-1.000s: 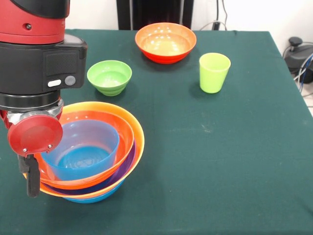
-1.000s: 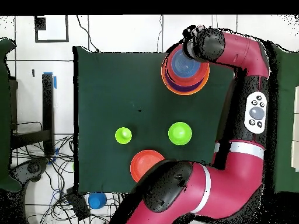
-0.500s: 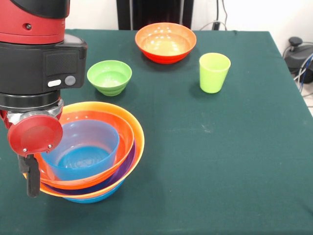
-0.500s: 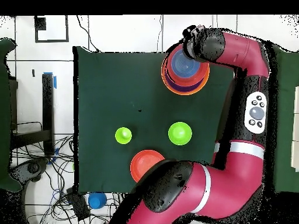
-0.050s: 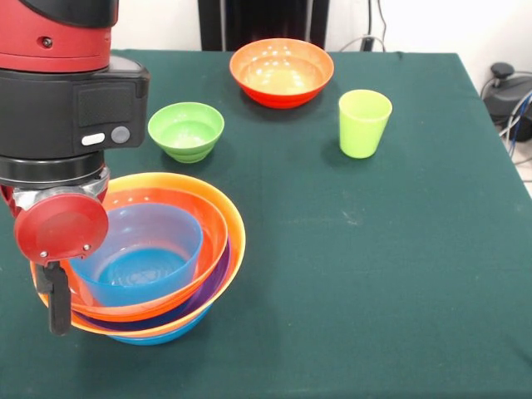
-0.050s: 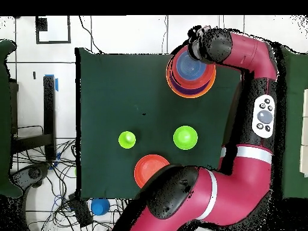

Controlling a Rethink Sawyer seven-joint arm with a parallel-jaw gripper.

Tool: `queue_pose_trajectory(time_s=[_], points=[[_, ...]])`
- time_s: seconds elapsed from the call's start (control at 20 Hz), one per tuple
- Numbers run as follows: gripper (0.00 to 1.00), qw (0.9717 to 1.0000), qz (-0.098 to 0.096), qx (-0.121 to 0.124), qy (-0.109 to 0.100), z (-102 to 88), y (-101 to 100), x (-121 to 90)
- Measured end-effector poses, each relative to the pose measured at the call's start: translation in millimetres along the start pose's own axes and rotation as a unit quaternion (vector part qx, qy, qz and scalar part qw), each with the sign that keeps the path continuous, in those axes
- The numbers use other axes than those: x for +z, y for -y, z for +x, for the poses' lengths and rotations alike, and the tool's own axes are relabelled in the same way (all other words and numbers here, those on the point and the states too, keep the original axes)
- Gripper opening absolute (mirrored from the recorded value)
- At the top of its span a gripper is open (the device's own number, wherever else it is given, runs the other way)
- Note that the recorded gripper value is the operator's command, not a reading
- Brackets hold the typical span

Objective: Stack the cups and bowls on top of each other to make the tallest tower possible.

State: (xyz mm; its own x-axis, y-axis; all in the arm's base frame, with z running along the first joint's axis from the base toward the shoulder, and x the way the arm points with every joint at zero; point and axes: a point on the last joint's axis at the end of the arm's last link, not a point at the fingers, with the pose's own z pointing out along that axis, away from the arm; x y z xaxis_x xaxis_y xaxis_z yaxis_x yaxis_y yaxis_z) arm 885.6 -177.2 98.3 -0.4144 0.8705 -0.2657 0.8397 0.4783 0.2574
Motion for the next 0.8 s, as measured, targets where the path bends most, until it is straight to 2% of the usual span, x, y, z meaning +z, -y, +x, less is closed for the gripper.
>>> queue_pose_trajectory(time_s=[0.8], points=[[1.0, 1.0, -0.001, 0.003, -0.004, 1.9, 0.2, 0.6]])
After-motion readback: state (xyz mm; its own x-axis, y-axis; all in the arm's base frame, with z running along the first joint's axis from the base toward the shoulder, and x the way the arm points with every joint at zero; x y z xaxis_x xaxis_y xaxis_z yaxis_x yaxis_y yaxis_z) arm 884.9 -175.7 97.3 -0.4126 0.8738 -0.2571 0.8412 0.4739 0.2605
